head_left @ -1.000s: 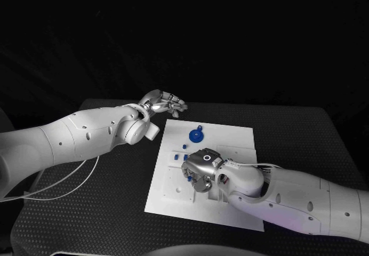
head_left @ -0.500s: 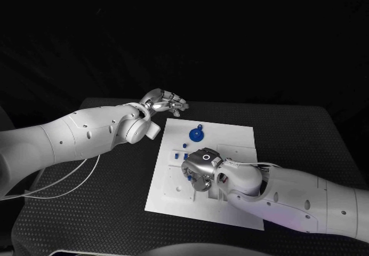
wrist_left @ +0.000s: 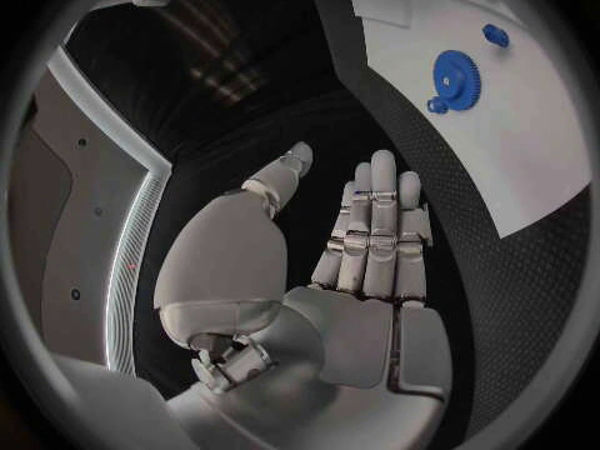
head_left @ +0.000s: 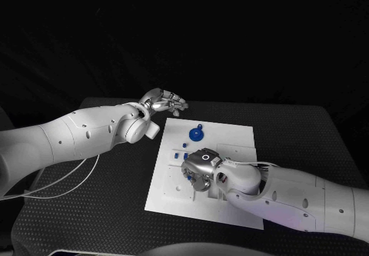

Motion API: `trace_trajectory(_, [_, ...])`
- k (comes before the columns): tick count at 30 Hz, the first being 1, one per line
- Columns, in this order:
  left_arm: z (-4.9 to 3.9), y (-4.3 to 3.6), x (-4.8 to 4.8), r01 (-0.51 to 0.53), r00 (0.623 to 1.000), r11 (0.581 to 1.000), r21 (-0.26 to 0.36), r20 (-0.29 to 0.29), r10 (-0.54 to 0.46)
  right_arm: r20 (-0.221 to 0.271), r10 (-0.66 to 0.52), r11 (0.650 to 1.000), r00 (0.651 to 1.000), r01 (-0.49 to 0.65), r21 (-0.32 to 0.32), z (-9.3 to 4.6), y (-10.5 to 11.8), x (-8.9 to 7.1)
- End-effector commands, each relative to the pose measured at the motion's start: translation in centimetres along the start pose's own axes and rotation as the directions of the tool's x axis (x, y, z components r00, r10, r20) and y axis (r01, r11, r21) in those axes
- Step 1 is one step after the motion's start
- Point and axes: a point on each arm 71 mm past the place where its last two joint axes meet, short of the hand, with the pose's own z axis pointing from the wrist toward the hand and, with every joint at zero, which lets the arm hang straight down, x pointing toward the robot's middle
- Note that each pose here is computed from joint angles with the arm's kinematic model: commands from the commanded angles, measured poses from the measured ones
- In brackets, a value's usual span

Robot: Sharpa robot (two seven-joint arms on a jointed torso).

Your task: Assemble the parts on the task board

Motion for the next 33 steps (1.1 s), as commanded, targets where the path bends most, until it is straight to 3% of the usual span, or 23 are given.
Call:
trace_trajectory(1, [0.0,-0.17,0.1,0.009,1.0,1.0,0.008,-0.01,-0.009,-0.049,0.017,1.0,0.999,-0.017,0.019,-0.2,-0.4,0.8])
trace_trajectory(17, [-0.05,-0.06,-0.16,0.007,1.0,1.0,0.005,-0.004,-0.007,0.027,0.039,0.998,0.999,-0.04,0.047,-0.9,-1.1,0.1])
trace_trajectory(25, [-0.03,-0.02,-0.23,0.007,1.0,1.0,0.005,-0.004,-0.007,0.063,0.018,0.998,0.998,-0.021,0.057,-1.5,-1.9,-1.4])
trace_trajectory(33, [-0.05,0.08,-0.46,0.005,1.0,1.0,0.004,0.001,-0.005,0.135,0.084,0.992,0.987,-0.096,0.085,-3.9,-4.1,-3.6])
